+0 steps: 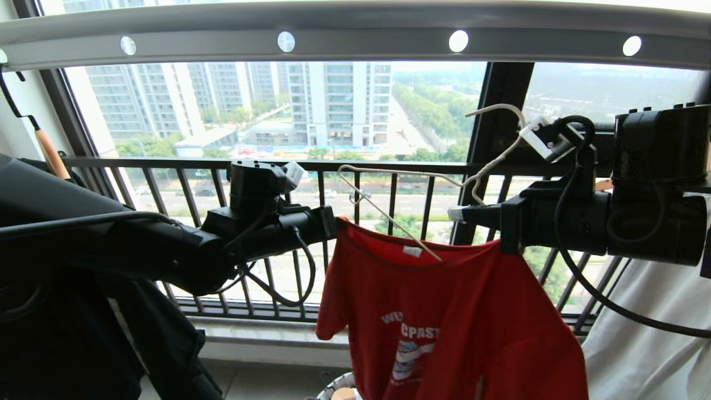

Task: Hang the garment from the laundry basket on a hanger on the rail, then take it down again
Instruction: Take the clothes off the clothes rack

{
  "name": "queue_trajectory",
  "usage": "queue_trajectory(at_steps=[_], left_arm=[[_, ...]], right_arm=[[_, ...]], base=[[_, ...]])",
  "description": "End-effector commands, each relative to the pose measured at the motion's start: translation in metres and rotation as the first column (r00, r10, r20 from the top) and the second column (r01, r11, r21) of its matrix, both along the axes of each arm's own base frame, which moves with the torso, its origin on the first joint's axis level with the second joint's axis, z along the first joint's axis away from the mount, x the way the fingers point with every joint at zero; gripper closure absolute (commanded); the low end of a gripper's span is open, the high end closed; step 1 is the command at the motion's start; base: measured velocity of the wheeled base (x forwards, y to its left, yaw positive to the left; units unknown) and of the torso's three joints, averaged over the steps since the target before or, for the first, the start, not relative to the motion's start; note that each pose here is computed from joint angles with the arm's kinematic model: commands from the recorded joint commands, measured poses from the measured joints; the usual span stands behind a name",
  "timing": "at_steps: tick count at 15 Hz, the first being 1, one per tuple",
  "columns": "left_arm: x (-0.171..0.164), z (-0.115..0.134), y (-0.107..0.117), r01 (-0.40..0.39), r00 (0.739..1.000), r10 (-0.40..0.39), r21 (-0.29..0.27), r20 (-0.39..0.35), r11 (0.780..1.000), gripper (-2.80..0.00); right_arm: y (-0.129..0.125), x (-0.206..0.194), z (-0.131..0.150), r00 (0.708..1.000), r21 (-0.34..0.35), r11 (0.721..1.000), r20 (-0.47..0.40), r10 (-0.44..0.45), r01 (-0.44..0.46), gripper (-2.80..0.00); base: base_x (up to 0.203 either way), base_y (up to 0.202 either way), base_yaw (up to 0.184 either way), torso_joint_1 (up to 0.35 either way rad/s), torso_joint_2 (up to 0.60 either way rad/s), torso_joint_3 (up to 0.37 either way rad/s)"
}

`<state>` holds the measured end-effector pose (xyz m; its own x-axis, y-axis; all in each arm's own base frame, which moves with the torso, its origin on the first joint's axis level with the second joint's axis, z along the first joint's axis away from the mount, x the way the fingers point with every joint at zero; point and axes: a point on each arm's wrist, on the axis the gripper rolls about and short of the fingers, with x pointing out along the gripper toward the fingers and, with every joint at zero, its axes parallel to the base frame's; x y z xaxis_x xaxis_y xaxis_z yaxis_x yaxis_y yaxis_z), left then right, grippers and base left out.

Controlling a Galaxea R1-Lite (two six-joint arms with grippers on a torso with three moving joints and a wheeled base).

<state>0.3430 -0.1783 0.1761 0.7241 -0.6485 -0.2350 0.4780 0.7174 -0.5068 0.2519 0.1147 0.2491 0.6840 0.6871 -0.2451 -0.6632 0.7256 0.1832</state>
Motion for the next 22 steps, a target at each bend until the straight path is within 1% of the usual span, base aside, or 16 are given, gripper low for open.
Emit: queue_trajectory(at_steps=[1,2,4,6,8,12,13,15,16,17,18,19,20,22], left_arm=[[0.000,-0.009,-0.008,0.002,1.000,-0.002,0.029,-0.004,1.000,0.00],[-0.001,-0.010,-0.010,-0.003,1.000,0.003,0.037,0.002,0.999,0.00],[-0.009,-0.004,-0.016,0.013,1.000,-0.013,0.033,0.014,0.999,0.00],[-0.020,0.006,-0.018,0.032,0.999,-0.033,0.023,0.033,0.999,0.00],[-0.034,0.018,-0.020,0.054,0.997,-0.054,0.011,0.057,0.998,0.00],[-0.041,0.014,-0.026,0.078,0.996,-0.079,0.018,0.044,0.997,0.00],[-0.046,0.013,-0.031,0.102,0.994,-0.103,0.025,0.036,0.995,0.00],[-0.063,-0.001,-0.051,0.178,0.984,-0.179,0.059,0.007,0.982,0.00],[-0.065,-0.009,-0.056,0.198,0.980,-0.200,0.089,0.004,0.976,0.00],[-0.072,-0.008,-0.059,0.221,0.975,-0.222,0.090,0.001,0.971,0.00],[-0.087,-0.010,-0.066,0.263,0.965,-0.264,0.098,-0.009,0.960,0.00],[-0.095,-0.014,-0.070,0.292,0.956,-0.293,0.119,-0.009,0.949,0.00],[-0.095,-0.019,-0.070,0.299,0.954,-0.301,0.140,-0.011,0.944,0.00],[-0.105,-0.018,-0.067,0.322,0.946,-0.325,0.152,-0.004,0.935,0.00]], right_arm=[[0.002,0.005,-0.002,1.000,0.029,1.000,-0.012,-0.005,0.006,0.00],[0.002,0.005,0.000,1.000,0.052,0.999,-0.006,-0.010,0.010,0.00],[0.003,0.007,0.004,1.000,0.119,0.993,0.011,-0.020,0.019,0.00],[0.004,0.009,0.005,0.998,0.175,0.984,0.058,-0.026,0.015,0.00],[0.005,0.012,0.000,0.994,0.207,0.978,0.103,-0.028,0.006,0.00],[0.007,0.016,-0.006,0.995,0.204,0.979,0.092,-0.029,0.009,0.00],[0.007,0.016,-0.006,0.995,0.205,0.979,0.094,-0.029,0.009,0.00],[0.009,0.018,-0.008,0.996,0.200,0.980,0.087,-0.027,0.009,0.00],[0.009,0.020,-0.009,0.996,0.200,0.980,0.083,-0.029,0.011,0.00],[0.009,0.020,-0.009,0.996,0.202,0.979,0.088,-0.030,0.012,0.00],[0.010,0.022,-0.010,0.995,0.206,0.978,0.097,-0.031,0.010,0.00],[0.010,0.023,-0.012,0.994,0.207,0.978,0.100,-0.033,0.012,0.00],[0.011,0.026,-0.015,0.995,0.204,0.979,0.094,-0.042,0.022,0.00],[0.013,0.032,-0.019,0.994,0.203,0.978,0.096,-0.060,0.039,0.00]], base=[[0.000,0.000,0.000,0.000,0.00,0.000],[0.000,0.000,0.000,0.000,0.00,0.000],[0.000,0.000,0.000,0.000,0.00,0.000],[0.000,0.000,0.000,0.000,0.00,0.000],[0.000,0.000,0.000,0.000,0.00,0.000],[0.000,0.000,0.000,0.000,0.00,0.000],[0.000,0.000,0.000,0.000,0.00,0.000],[0.000,0.000,0.000,0.000,0.00,0.000],[0.000,0.000,0.000,0.000,0.00,0.000],[0.000,0.000,0.000,0.000,0.00,0.000],[0.000,0.000,0.000,0.000,0.00,0.000],[0.000,0.000,0.000,0.000,0.00,0.000],[0.000,0.000,0.000,0.000,0.00,0.000],[0.000,0.000,0.000,0.000,0.00,0.000]])
